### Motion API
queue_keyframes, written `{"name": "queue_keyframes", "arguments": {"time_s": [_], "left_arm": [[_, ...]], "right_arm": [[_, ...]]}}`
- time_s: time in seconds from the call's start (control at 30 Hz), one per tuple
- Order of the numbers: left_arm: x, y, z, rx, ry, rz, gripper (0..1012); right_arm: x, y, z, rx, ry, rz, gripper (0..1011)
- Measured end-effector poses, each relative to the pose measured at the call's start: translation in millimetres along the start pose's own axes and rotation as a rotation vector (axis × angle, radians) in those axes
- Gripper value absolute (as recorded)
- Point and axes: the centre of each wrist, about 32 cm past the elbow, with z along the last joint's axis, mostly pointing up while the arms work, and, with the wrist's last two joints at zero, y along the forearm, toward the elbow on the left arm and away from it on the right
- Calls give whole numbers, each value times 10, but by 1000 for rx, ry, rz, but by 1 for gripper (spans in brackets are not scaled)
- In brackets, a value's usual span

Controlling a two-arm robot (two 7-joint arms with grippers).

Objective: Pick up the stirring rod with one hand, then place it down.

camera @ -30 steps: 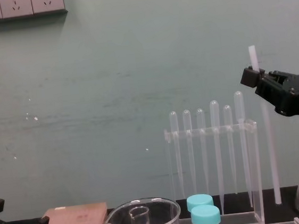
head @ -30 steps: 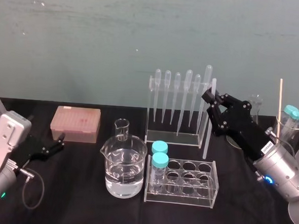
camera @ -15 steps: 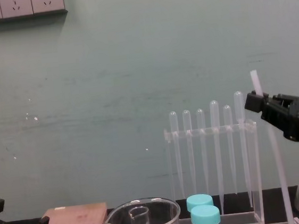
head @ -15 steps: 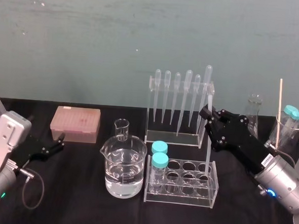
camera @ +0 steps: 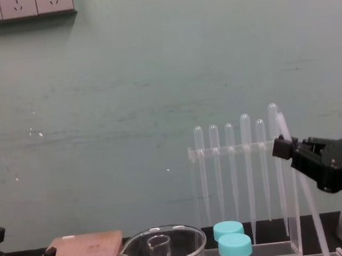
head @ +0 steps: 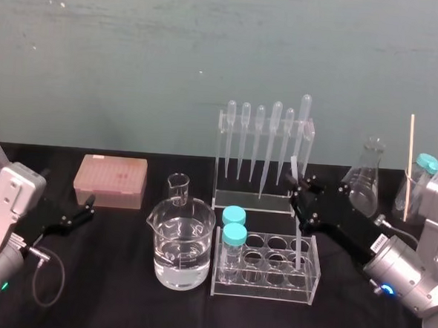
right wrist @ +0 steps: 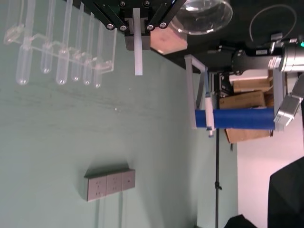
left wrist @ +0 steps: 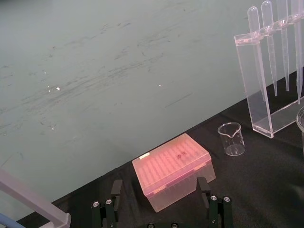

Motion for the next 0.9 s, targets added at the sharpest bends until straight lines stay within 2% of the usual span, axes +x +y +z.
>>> {"name": "queue_keyframes", "arguments": {"time_s": [0.53,0.9], "left_arm": [[0,0,0,0,0,0,1000],[0,0,0,0,0,0,1000]], "right_arm": [[-15,-19,-195,-93,27,22,69],[-26,-17,-220,-107,35,14,69]]}}
